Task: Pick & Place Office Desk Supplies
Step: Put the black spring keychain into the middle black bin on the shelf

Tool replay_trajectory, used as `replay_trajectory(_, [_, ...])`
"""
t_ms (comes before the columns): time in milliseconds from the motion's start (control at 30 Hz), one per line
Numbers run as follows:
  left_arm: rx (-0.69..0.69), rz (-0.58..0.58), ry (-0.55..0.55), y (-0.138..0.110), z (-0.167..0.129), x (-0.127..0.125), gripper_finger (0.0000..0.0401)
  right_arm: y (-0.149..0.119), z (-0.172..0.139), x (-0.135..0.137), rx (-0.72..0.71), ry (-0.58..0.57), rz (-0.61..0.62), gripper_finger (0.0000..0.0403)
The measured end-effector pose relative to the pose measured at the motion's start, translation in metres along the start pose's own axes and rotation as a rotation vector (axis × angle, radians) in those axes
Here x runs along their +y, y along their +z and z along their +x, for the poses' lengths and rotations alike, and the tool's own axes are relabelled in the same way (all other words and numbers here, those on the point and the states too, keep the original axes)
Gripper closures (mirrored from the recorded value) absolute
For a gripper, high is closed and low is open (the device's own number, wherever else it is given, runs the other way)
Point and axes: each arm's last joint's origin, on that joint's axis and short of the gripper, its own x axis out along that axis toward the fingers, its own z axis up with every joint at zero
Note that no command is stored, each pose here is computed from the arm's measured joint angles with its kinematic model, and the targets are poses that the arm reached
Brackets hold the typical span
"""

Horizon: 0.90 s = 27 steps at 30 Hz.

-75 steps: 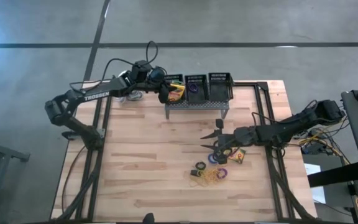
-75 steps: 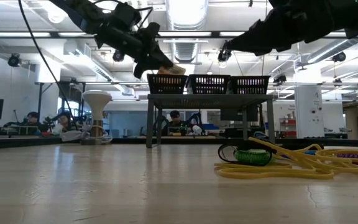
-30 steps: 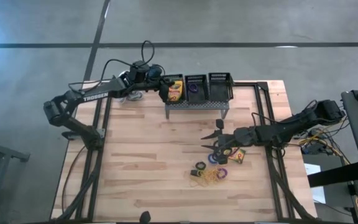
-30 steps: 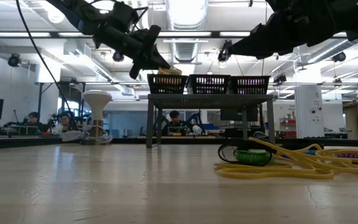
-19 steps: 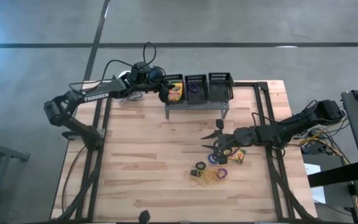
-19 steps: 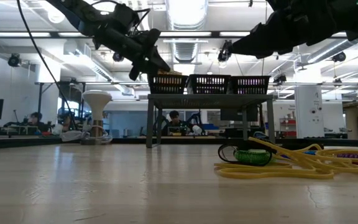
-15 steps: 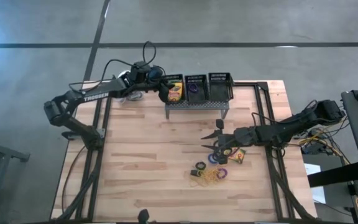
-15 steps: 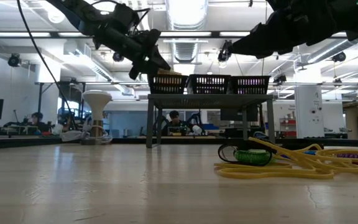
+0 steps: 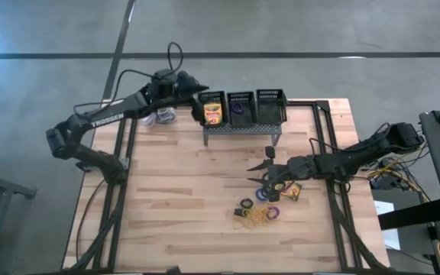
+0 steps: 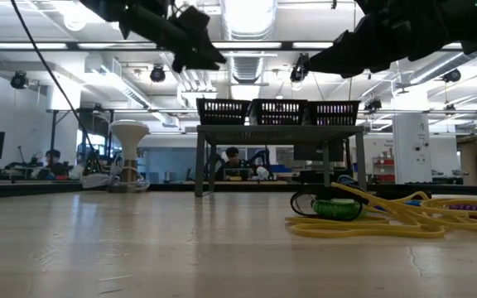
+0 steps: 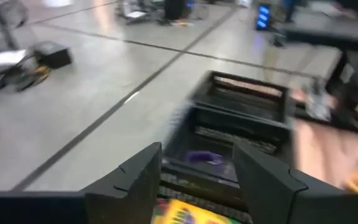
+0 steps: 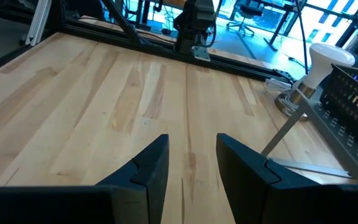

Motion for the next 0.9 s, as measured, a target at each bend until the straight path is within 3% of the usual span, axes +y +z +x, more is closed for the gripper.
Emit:
replay_trajectory(233, [0.161, 0.278, -0.025, -0.017, -0.005, -0.079, 0.0239, -0.003, -0.003, 0.003, 0.049, -0.007, -0.015, 0.0275])
replay_trajectory(400, [0.251, 0.438, 0.011, -0.05, -0.021, -0.148, 0.0261, 0.008, -0.018, 0.007, 0.173, -0.143, -0.008, 0.0275])
replay_trajectory(633, [0.174, 0.332, -0.177, -0.119, -0.046, -0.21, 0.0265, -0.009, -0.026, 0.01, 0.296, -0.144, 0.178, 0.0275])
replay_trajectory(800, [0.088, 0.208, -0.25, -0.173, -0.06, -0.214, 0.0265, -0.025, -0.021, 0.015, 0.422, -0.087, 0.338, 0.0265])
replay_trajectory(900, [0.067, 0.055, -0.251, -0.196, -0.066, -0.203, 0.0266, -0.036, -0.017, 0.014, 0.507, -0.113, 0.447, 0.025])
